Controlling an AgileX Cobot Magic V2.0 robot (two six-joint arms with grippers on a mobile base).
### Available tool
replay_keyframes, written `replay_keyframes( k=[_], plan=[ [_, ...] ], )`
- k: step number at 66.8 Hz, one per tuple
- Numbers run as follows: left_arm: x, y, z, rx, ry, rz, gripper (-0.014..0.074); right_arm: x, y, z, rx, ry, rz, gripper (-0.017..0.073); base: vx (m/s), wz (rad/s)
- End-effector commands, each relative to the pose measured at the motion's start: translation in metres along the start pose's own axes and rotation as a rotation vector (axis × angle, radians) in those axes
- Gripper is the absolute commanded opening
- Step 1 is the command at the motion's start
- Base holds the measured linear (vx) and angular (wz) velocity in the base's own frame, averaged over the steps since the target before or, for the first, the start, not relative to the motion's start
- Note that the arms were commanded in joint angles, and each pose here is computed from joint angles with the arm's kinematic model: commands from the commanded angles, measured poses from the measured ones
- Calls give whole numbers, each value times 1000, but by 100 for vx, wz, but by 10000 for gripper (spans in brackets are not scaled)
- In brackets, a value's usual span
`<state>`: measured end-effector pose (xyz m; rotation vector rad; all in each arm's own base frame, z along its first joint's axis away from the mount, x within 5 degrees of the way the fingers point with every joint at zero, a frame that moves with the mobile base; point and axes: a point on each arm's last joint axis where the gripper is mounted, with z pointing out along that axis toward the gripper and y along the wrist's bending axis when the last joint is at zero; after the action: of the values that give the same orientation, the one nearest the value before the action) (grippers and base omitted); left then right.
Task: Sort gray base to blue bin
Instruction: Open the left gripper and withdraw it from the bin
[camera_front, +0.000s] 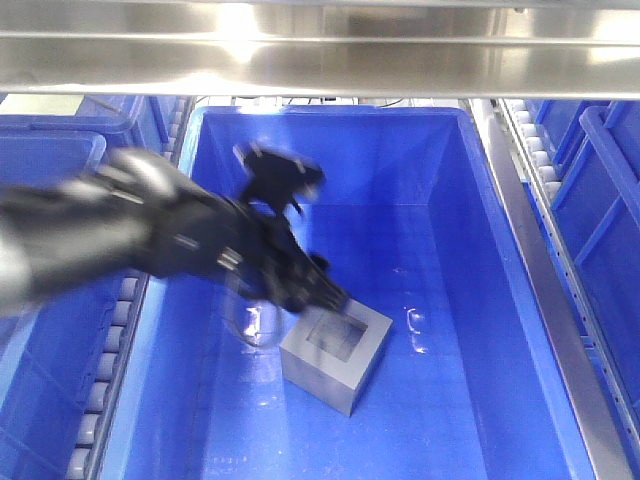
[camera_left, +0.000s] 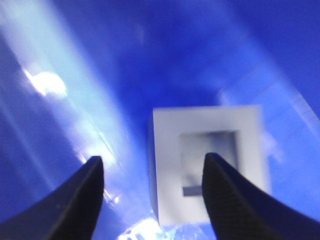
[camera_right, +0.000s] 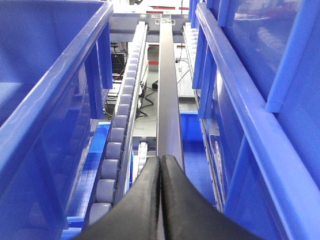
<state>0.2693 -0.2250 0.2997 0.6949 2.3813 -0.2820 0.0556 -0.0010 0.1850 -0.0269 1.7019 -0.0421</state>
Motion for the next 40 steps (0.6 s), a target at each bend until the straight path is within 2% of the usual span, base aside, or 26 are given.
replay_keyframes(
  k=[1, 17, 40],
  plan=[
    [-7, -1, -41, 31, -166, 6, 378, -6, 0, 0, 3, -80, -20, -5, 0, 0],
    [35, 5, -77, 58, -291, 9, 350, -6, 0, 0, 3, -80, -20, -5, 0, 0],
    [113, 19, -135, 76, -428, 9, 350, -6, 0, 0, 3, -80, -20, -5, 0, 0]
  ],
)
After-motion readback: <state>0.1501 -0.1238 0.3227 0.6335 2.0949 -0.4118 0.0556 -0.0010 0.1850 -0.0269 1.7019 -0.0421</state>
